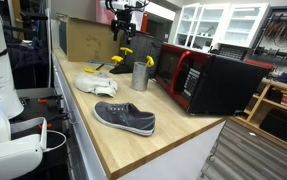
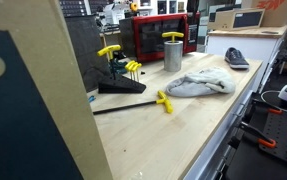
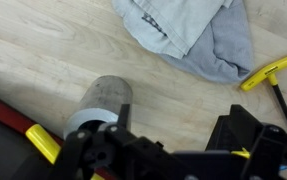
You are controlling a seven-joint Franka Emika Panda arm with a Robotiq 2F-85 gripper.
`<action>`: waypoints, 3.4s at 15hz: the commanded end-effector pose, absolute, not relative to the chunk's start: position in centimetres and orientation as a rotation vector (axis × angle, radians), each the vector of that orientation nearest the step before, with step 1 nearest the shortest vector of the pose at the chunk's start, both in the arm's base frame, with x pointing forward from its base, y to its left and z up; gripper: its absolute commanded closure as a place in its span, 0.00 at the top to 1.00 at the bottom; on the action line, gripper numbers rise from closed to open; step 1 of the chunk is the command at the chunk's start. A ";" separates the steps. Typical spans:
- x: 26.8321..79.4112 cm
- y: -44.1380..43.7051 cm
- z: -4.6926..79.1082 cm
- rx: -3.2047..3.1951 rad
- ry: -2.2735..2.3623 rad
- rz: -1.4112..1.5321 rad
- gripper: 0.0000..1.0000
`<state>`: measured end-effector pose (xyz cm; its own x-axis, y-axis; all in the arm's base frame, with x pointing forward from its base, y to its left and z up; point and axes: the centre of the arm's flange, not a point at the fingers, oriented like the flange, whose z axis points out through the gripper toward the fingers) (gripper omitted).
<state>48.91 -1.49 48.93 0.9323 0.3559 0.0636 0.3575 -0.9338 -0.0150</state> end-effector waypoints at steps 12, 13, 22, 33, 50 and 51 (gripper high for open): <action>52.8 -5.7 49.2 -2.998 -0.975 -0.253 1.00; 53.3 -6.1 49.6 -2.993 -1.020 -0.262 1.00; 57.6 -8.0 50.2 -2.813 -1.319 -0.284 1.00; 63.3 -10.4 47.2 -2.764 -1.241 -0.168 1.00; 66.5 -11.1 43.0 -2.694 -1.227 -0.016 0.27; 66.4 -11.1 43.1 -2.693 -1.231 -0.013 0.20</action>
